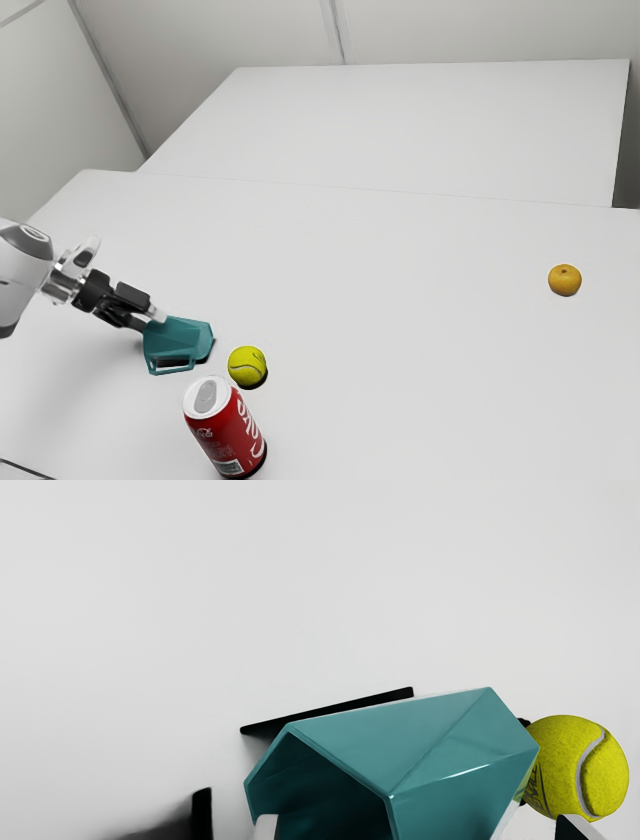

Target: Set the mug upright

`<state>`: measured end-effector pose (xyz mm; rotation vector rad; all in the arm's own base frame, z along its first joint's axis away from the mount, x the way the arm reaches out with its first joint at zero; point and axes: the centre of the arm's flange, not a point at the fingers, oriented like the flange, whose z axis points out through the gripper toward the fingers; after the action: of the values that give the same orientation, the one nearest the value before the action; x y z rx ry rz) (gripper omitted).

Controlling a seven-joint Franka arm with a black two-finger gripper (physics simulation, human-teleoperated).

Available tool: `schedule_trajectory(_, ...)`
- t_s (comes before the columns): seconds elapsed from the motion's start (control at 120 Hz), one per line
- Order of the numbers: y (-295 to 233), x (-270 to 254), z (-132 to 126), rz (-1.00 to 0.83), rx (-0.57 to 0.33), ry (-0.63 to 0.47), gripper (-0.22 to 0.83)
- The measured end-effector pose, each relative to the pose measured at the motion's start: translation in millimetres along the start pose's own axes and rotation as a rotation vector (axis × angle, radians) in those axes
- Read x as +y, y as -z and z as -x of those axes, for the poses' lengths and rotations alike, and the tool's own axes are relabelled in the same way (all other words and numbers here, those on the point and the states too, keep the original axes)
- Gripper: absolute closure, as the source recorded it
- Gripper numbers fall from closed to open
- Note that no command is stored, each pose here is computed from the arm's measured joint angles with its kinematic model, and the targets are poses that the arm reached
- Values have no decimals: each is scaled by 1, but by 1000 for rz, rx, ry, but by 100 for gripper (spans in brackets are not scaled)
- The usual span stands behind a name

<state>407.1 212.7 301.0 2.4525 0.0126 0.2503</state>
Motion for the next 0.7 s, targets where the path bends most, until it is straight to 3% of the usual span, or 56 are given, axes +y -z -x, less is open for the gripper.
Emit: schedule_trajectory(0.7, -12, -6, 18, 173, 29, 60, 0)
